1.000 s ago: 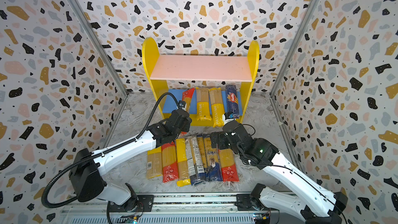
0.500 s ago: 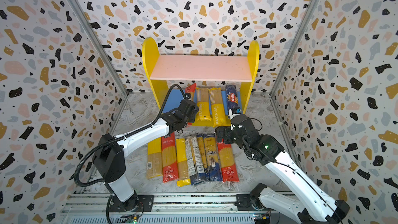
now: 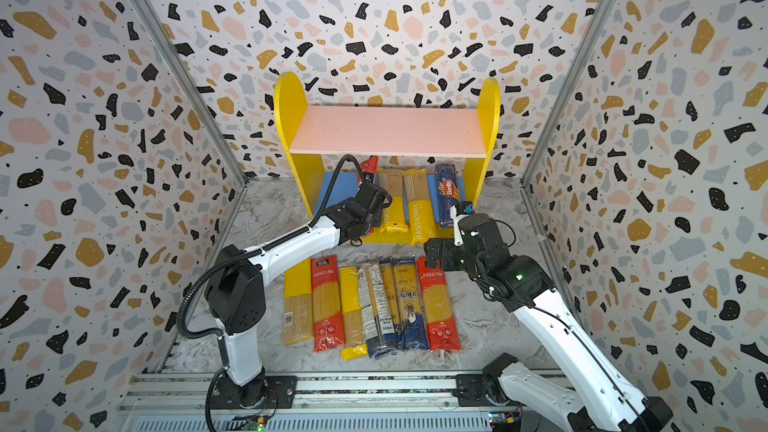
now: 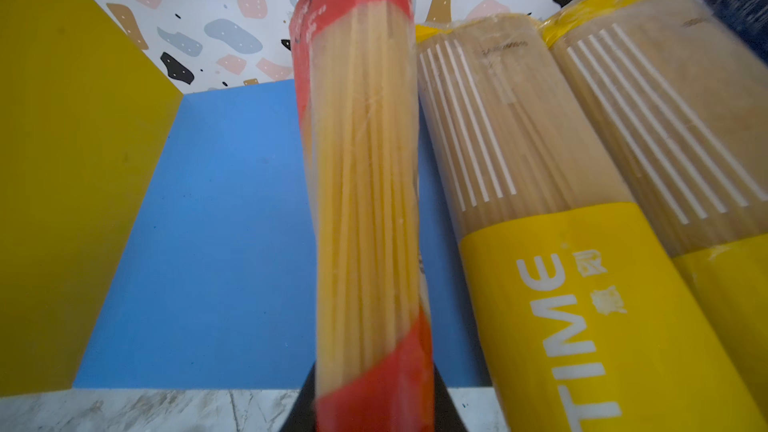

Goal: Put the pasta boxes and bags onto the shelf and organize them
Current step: 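Carry the upright red-labelled bag with the left gripper to the blue shelf, then lower the red bag onto the shelf beside the yellow bags, open left gripper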

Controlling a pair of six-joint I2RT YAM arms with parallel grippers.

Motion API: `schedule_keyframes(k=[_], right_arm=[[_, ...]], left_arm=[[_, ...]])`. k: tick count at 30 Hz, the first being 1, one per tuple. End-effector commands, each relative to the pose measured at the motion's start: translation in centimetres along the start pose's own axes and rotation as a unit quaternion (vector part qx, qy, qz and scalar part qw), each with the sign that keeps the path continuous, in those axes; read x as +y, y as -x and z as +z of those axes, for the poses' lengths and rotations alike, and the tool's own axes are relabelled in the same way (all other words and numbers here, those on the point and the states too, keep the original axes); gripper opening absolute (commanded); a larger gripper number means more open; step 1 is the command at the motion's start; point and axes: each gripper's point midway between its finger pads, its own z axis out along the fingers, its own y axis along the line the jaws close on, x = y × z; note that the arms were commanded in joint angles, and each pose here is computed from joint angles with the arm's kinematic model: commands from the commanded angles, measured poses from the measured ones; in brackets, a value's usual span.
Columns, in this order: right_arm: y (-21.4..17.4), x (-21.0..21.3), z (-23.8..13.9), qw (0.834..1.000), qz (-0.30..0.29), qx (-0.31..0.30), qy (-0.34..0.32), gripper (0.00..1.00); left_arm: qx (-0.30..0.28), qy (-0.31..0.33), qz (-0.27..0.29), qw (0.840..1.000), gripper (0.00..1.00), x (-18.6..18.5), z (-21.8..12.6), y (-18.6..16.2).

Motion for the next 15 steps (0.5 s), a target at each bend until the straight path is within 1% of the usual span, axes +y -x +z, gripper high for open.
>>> schedule_keyframes(k=[1,5,11,15], right_arm=[[1.3,0.7,-0.7,1.0,-0.007,-0.012,0.018,0.99],[1.4,0.7,-0.2,1.0,-0.006,-0.01,0.022,0.99],[1.5,0.5,0.0,1.0,-0.003,-0.009,0.021,0.99],[1.5,0.6,0.0,1.0,-0.003,-0.009,0.023,0.99]], left_arm=[[-0.078,0.024,-0.057,0.995,0.0,2.1,-1.9,5.9],[-0.069,0.021,-0.058,0.996,0.0,2.2,-1.2,5.6],[-0.043,-0.019,-0.062,0.997,0.0,0.0,0.2,4.5],[-0.028,-0.011,-0.064,0.997,0.0,-0.2,1.0,3.8]])
